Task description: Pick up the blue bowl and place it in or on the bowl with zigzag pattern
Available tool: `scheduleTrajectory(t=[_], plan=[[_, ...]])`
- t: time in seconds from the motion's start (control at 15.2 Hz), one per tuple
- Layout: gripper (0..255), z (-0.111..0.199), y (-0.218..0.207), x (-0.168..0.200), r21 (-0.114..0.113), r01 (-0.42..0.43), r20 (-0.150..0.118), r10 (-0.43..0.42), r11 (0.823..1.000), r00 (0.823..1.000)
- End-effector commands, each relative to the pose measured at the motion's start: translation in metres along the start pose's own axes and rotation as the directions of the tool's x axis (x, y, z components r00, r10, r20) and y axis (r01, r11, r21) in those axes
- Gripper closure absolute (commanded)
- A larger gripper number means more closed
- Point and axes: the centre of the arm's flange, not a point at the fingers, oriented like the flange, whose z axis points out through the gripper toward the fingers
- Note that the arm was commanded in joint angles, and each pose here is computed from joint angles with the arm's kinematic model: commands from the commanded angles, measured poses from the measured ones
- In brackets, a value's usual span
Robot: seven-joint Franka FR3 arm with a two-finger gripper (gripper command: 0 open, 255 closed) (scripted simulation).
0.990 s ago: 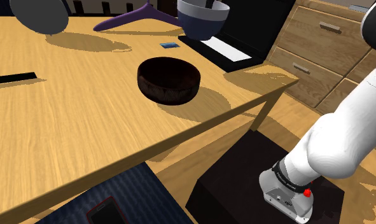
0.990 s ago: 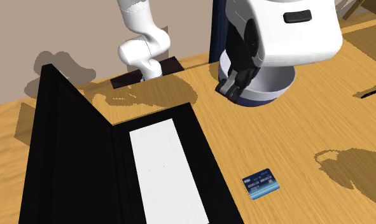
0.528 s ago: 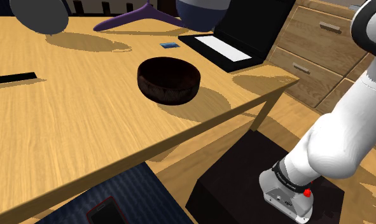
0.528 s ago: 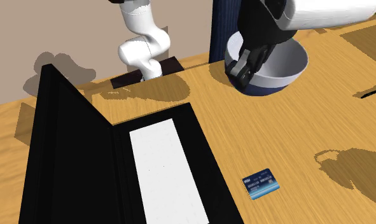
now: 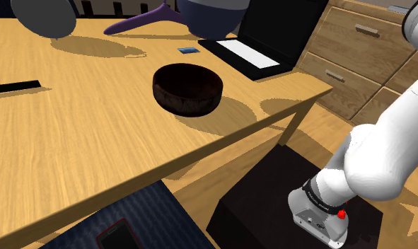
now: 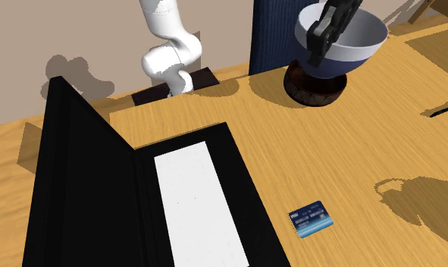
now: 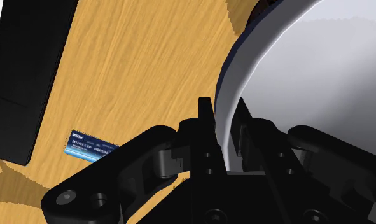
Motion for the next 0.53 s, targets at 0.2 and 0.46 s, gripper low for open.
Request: scheduleTrajectory(t=[0.2,0.46], plan=[[255,-0.001,-0.064,-0.006,0.0,-0.002,0.0,0.002,1.0,1.0],[255,0.015,-0.08,-0.008,0.0,-0.002,0.0,0.002,1.0,1.0]])
